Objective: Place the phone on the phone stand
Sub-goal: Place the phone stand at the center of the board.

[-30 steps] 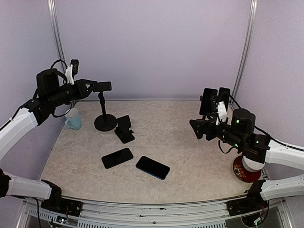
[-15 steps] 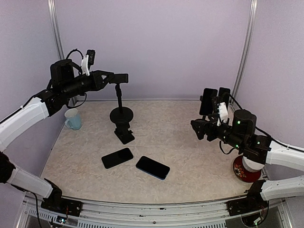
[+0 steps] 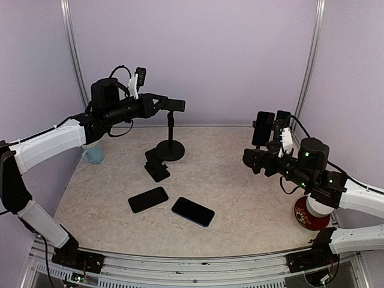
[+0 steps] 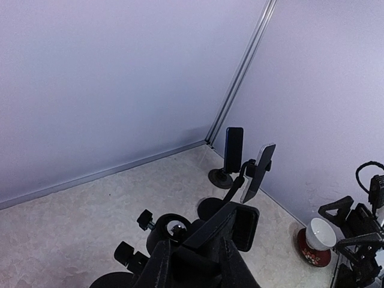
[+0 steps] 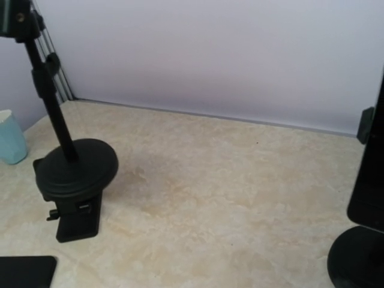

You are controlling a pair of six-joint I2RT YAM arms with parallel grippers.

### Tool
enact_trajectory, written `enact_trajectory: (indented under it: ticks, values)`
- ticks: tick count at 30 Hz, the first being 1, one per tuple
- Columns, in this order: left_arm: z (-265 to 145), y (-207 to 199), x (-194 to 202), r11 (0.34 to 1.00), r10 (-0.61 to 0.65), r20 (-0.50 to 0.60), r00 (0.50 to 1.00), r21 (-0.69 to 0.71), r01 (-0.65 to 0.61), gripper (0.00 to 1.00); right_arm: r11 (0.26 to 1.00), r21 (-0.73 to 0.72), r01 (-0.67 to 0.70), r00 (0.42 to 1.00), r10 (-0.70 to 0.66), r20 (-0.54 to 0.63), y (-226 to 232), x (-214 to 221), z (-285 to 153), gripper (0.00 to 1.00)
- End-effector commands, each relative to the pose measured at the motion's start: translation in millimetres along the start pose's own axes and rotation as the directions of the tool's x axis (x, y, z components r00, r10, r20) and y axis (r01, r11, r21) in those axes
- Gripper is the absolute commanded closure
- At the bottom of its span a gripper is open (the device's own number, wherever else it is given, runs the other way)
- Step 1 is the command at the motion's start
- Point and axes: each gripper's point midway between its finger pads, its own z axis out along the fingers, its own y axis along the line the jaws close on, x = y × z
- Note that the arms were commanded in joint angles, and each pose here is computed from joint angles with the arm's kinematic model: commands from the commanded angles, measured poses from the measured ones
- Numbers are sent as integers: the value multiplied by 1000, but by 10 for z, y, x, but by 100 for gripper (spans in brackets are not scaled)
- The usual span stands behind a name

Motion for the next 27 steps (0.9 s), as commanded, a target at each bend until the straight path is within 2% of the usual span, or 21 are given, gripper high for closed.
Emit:
enact_trajectory:
  ticks: [1, 13, 22, 27]
  values:
    - [36, -403, -569, 989, 48, 204, 978, 124, -75, 100, 1000, 18, -13, 1000, 13, 6, -55, -13, -19, 0]
    - [514, -440, -12, 978, -17, 134, 991, 208, -11, 100, 1000, 26, -12, 1000, 12, 1, -65, -48, -55, 0]
    - [627, -457, 465, 971, -51, 89, 995, 236, 29, 100, 999, 32, -11, 1000, 10, 13, -92, -41, -103, 0]
    - [587, -461, 599, 970, -62, 71, 996, 239, 43, 90, 999, 36, -14, 1000, 14, 7, -96, -33, -100, 0]
